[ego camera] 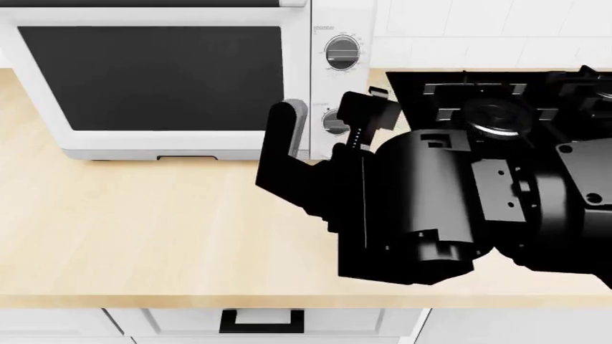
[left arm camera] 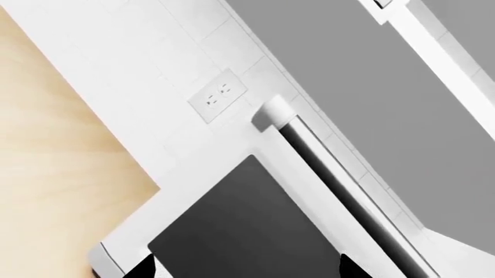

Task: Turn on the toaster oven by setting the timer.

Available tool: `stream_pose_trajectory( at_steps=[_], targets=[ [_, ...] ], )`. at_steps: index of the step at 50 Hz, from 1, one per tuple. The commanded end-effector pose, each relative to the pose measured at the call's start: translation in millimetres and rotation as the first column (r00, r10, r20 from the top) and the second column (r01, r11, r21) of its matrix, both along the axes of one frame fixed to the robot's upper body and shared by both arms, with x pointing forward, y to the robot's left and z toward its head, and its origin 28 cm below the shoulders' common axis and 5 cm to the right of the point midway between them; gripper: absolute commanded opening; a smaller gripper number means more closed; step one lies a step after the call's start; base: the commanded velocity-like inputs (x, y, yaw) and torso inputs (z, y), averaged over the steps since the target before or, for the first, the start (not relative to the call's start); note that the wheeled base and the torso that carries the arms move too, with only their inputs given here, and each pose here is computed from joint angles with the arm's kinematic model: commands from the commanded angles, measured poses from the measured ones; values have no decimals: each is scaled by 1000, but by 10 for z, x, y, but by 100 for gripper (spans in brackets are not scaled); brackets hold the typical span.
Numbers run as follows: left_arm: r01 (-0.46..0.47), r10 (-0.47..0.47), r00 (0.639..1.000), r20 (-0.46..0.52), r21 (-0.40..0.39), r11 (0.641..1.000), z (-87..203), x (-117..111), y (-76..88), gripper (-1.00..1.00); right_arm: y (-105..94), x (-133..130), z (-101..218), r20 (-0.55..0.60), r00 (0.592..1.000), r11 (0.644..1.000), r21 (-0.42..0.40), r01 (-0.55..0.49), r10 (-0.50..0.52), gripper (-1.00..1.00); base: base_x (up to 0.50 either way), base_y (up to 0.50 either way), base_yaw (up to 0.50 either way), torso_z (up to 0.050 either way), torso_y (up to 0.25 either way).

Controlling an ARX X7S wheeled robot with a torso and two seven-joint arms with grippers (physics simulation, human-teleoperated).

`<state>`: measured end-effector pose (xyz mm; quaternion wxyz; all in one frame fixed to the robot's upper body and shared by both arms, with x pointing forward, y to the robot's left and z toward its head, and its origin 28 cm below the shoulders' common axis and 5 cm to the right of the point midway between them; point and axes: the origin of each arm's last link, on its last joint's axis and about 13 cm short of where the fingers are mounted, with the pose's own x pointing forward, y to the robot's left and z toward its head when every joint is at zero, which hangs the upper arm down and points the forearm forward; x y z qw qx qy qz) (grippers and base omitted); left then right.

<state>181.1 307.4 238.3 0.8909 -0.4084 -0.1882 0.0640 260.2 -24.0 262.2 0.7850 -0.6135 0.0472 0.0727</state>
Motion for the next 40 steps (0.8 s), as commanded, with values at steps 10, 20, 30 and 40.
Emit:
stream_pose_trajectory(
  at_steps=[10,20,30,40],
  targets=[
    [-1,1,1000,-1,-1,1000,-63,86,37,100,8,62,-19,-10,1000,999,26,30,-30,100,0,0,0,0,0],
    [-1,1,1000,-1,-1,1000,-63,86,37,100,8,62,-19,-10,1000,999,26,30,-30,100,0,0,0,0,0],
    [-3,3,1000,-4,-6,1000,-63,86,37,100,23,110,24,-24,999,998,33,45,-44,100,0,0,0,0,0],
    [-3,3,1000,-2,-7,1000,-62,86,36,100,54,171,63,-9,999,999,44,32,-31,100,0,0,0,0,0]
  ],
)
